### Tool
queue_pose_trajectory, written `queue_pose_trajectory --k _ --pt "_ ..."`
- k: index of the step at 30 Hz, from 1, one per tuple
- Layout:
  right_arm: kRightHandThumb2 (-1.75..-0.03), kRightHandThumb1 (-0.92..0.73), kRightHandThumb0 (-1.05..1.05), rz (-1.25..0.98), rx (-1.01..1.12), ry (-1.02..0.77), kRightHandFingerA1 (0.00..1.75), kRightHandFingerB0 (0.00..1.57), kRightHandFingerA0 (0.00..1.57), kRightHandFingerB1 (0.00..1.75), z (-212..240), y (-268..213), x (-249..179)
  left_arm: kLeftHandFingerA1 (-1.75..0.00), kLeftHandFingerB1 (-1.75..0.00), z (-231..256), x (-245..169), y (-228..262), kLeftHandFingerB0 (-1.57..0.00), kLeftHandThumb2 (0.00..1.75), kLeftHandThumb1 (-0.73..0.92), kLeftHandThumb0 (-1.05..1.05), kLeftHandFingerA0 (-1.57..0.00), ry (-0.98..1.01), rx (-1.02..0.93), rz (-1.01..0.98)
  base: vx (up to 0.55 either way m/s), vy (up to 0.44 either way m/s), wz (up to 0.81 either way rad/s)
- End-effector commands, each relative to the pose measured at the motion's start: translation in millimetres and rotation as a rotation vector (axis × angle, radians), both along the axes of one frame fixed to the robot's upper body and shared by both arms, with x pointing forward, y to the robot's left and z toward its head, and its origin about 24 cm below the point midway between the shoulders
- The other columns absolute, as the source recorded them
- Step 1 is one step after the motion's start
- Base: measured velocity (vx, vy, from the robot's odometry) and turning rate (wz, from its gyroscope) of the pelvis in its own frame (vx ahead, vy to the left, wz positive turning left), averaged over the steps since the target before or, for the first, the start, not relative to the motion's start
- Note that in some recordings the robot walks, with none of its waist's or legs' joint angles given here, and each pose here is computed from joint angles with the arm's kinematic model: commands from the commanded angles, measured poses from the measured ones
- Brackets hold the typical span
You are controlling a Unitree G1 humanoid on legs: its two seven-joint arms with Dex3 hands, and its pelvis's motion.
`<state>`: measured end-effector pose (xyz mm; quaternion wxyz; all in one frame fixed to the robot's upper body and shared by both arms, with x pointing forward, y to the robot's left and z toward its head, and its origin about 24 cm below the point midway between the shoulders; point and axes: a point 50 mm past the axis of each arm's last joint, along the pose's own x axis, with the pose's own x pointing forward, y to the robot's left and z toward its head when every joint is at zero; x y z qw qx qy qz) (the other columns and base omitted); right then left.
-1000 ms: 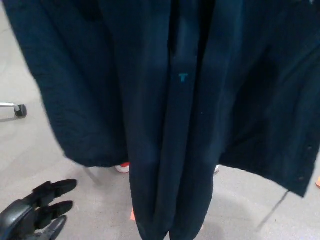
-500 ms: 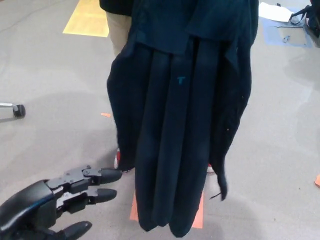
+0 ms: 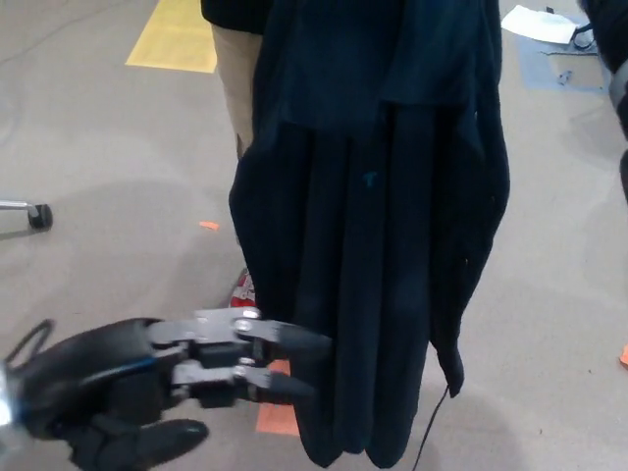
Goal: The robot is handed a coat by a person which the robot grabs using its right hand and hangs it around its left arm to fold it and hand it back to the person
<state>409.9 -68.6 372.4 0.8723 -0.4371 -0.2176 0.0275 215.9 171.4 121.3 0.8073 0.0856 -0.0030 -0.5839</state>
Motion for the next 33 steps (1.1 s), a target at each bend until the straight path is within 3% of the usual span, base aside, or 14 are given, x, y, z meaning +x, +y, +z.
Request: queue_pose_trajectory --k 1,4,5,7,17,18,22,23,25,26,27,28,29,33 --pt "-0.65 -0.84 -0.42 0.085 0.011 -0.139 1.09 0.94 0.94 0.8 6.8 32.5 -11.0 -0.44 -0.37 -13.5 9.9 -60.5 -0.03 1.05 0.68 -0.72 -0.03 0.223 0.01 -0.214 0.0 0.0 0.0" --pt "-0.66 -0.84 -0.41 0.116 0.015 -0.134 1.23 0.88 0.88 0.82 5.7 41.5 -13.1 -0.41 -0.35 -23.2 16.8 -81.8 -0.01 1.03 0.66 -0.71 -0.02 0.278 0.024 -0.205 0.0 0.0 0.0" --pt "-0.65 -0.86 -0.41 0.123 0.015 -0.132 0.77 0.94 1.0 0.65 5.6 43.9 -13.7 -0.39 -0.34 -25.8 18.5 -85.8 0.0 1.02 0.66 -0.71 -0.01 0.288 0.03 -0.2 0.0 0.0 0.0" --pt "-0.65 -0.85 -0.41 0.161 0.021 -0.12 0.66 0.84 0.96 0.58 6.0 53.4 -16.6 -0.35 -0.32 -34.3 25.2 -104.7 0.0 1.04 0.68 -0.7 0.0 0.319 0.045 -0.219 0.0 0.0 0.0" --pt "-0.67 -0.87 -0.42 0.226 0.055 -0.116 1.21 0.72 0.77 0.64 12.9 79.6 -27.8 -0.4 -0.36 -49.1 43.9 -145.1 0.0 1.05 0.67 -0.7 -0.01 0.325 0.104 -0.162 0.0 0.0 0.0" --pt "-0.66 -0.87 -0.4 0.236 0.064 -0.113 0.6 0.63 0.73 0.51 17.2 84.4 -31.0 -0.4 -0.36 -50.7 49.4 -151.2 -0.02 1.05 0.67 -0.71 -0.01 0.333 0.114 -0.147 0.0 0.0 0.0" --pt "-0.66 -0.88 -0.4 0.265 0.094 -0.114 0.74 0.72 0.76 0.62 23.1 91.7 -36.2 -0.41 -0.38 -51.7 58.1 -161.5 -0.04 1.05 0.66 -0.73 -0.01 0.331 0.141 -0.106 0.0 0.0 0.0" --pt "-0.66 -0.9 -0.4 0.287 0.116 -0.104 0.53 0.63 0.68 0.5 27.8 95.4 -39.5 -0.4 -0.36 -51.9 62.4 -167.8 -0.08 1.03 0.71 -0.76 -0.04 0.309 0.154 -0.107 0.0 0.0 0.0" --pt "-0.67 -0.91 -0.41 0.301 0.124 -0.107 0.63 0.65 0.73 0.51 30.1 98.0 -41.6 -0.28 -0.27 -53.5 65.7 -169.8 -0.16 0.69 0.9 -0.72 -0.1 0.301 0.158 -0.103 0.0 0.0 0.0" --pt "-1.09 -0.71 -0.37 0.316 0.143 -0.099 0.89 0.7 0.79 0.72 31.6 101.3 -43.7 -0.31 -0.27 -55.2 68.0 -171.4 -0.13 0.69 0.9 -0.71 -0.1 0.303 0.166 -0.093 0.0 0.0 0.0" --pt "-1.09 -0.71 -0.37 0.333 0.165 -0.088 0.89 0.7 0.79 0.72 33.1 105.2 -46.2 -0.31 -0.27 -57.2 70.6 -173.2 -0.13 0.69 0.9 -0.71 -0.1 0.307 0.175 -0.081 0.0 0.0 0.0" --pt "-0.66 -0.9 -0.41 0.353 0.193 -0.074 1.03 0.77 0.78 0.66 34.5 110.3 -49.3 -0.32 -0.27 -58.4 73.5 -175.4 -0.12 0.7 0.92 -0.68 -0.11 0.3 0.176 -0.078 0.0 0.0 0.0" --pt "-0.66 -0.9 -0.44 0.396 0.226 -0.07 0.72 0.64 0.74 0.54 37.3 117.4 -54.6 -0.32 -0.27 -57.7 78.5 -178.2 -0.1 0.74 0.92 -0.67 -0.1 0.296 0.169 -0.075 0.0 0.0 0.0" --pt "-0.66 -0.89 -0.43 0.47 0.299 -0.061 0.69 0.66 0.72 0.57 45.6 128.7 -65.6 -0.37 -0.31 -54.3 88.3 -179.1 -0.11 0.76 0.92 -0.67 -0.09 0.231 0.154 -0.072 0.0 0.0 0.0"
